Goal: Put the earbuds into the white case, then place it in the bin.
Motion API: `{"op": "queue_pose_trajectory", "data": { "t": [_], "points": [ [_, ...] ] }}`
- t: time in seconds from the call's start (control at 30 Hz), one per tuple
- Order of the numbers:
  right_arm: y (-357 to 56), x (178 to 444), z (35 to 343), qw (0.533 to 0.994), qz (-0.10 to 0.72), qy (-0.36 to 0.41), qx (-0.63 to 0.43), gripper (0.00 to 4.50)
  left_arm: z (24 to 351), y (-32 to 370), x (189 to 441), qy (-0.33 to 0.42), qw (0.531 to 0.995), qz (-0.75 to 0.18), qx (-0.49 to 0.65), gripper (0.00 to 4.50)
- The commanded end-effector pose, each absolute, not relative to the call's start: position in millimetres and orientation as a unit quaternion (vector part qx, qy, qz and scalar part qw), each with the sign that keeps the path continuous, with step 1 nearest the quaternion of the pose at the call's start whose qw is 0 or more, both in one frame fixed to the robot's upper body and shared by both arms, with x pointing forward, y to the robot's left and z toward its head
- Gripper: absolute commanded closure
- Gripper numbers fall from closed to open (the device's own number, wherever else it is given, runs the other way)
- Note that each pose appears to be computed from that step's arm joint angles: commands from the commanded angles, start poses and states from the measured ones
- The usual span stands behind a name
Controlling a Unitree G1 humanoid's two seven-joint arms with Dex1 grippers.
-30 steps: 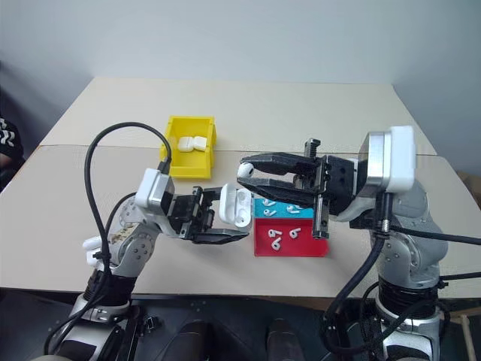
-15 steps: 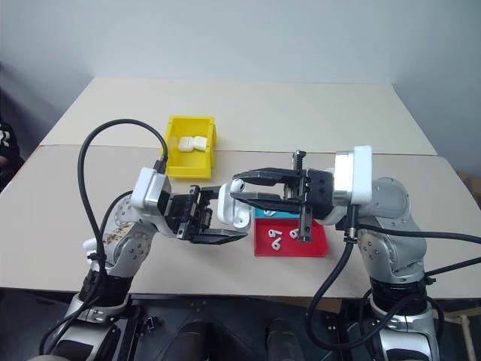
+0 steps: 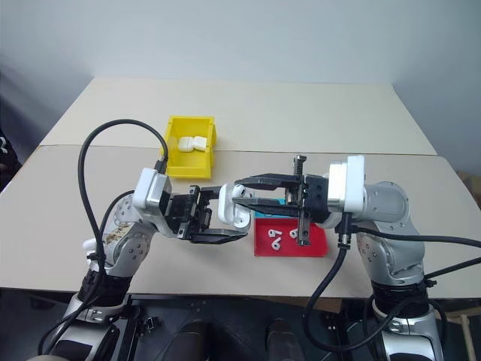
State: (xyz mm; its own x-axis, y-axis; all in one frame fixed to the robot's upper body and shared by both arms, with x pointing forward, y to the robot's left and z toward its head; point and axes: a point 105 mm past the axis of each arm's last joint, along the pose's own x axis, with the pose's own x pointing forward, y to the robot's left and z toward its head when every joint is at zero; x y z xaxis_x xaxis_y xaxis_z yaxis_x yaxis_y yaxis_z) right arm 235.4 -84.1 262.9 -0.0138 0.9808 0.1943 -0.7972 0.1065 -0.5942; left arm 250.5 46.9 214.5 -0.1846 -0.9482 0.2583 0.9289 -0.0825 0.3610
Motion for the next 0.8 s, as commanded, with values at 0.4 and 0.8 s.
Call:
{"op": "queue_pose_trajectory", "data": {
  "t": [0.4,0.8],
  "points": [
    [-83.4,234.6,262.5,0.677,0.644,-0.298,-0.194,2.26,225.5,45.2,248.9,-0.249,0.627,-0.738,0.033,1.79],
    [-109.2,241.9,273.4,0.703,0.639,-0.234,-0.208,2.26,202.4,66.2,249.8,-0.21,0.649,-0.727,0.076,1.79]
  ]
}}
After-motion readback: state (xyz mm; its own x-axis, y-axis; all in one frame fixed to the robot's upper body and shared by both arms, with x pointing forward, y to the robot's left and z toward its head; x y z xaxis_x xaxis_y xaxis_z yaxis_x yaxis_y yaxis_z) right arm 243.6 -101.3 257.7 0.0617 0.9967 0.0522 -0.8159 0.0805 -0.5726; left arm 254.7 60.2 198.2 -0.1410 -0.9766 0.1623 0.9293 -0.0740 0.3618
